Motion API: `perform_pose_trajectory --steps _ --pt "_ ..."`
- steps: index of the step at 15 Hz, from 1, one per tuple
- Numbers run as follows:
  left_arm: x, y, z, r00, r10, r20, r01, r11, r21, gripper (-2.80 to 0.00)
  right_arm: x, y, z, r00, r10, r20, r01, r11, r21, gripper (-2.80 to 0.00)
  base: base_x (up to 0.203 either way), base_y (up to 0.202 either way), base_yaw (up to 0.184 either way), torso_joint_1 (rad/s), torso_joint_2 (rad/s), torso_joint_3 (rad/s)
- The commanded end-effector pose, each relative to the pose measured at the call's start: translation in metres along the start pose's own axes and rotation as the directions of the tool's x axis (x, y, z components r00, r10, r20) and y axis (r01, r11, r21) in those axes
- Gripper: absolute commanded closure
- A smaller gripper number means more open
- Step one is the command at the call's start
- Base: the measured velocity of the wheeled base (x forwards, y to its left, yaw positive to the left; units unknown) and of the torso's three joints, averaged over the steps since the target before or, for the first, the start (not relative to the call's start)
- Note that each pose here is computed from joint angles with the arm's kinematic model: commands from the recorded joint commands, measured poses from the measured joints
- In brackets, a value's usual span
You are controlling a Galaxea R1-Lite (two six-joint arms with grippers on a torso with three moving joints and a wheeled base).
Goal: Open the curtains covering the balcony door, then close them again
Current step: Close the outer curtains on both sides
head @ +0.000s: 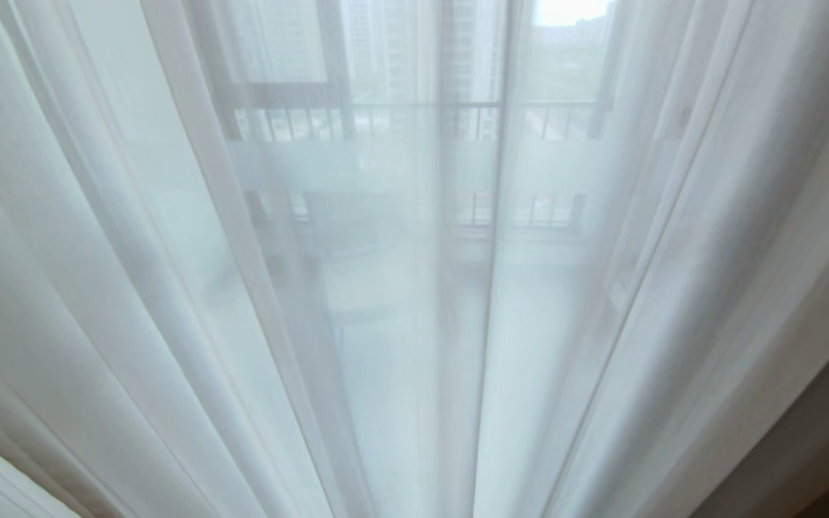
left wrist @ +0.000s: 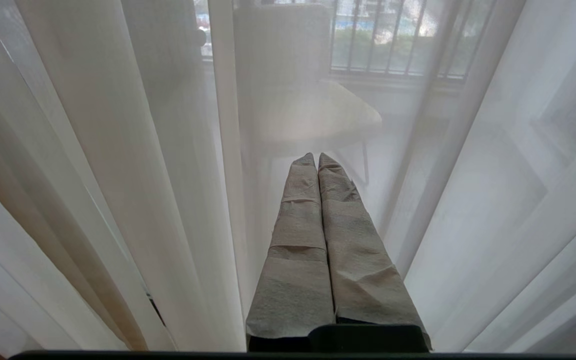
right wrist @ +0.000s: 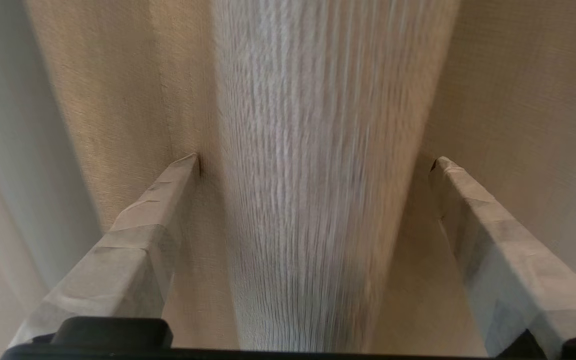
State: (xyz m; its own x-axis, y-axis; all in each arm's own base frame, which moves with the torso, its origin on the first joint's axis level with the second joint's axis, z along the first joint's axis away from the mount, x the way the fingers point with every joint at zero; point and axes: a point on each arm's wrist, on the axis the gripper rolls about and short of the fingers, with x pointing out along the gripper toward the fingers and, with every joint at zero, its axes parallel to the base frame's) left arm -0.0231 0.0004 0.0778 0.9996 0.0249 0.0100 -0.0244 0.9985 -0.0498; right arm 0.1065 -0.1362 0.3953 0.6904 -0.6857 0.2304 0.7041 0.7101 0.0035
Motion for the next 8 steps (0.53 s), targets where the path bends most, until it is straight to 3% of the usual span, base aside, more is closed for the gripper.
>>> perform_pose_trajectory --steps 1,2,8 --pt "0.000 0.000 0.000 1.000 0.001 0.001 -0.001 1.000 -0.001 0.00 0.015 0.000 -0.003 0.999 0.035 -0.015 -0.035 0.999 0.029 -2.49 0.000 0.000 0.000 0.000 0.00 0.000" --pt "0.000 0.000 0.000 1.000 0.001 0.001 -0.001 1.000 -0.001 0.00 0.015 0.001 -0.004 0.999 0.052 -0.015 -0.051 0.998 0.042 0.00 0.000 0.000 0.000 0.000 0.00 0.000" --pt "0.000 0.000 0.000 1.000 0.001 0.001 -0.001 1.000 -0.001 0.00 0.015 0.016 -0.001 0.981 0.194 -0.007 -0.193 0.979 0.060 0.00 0.000 0.000 0.000 0.000 0.00 0.000"
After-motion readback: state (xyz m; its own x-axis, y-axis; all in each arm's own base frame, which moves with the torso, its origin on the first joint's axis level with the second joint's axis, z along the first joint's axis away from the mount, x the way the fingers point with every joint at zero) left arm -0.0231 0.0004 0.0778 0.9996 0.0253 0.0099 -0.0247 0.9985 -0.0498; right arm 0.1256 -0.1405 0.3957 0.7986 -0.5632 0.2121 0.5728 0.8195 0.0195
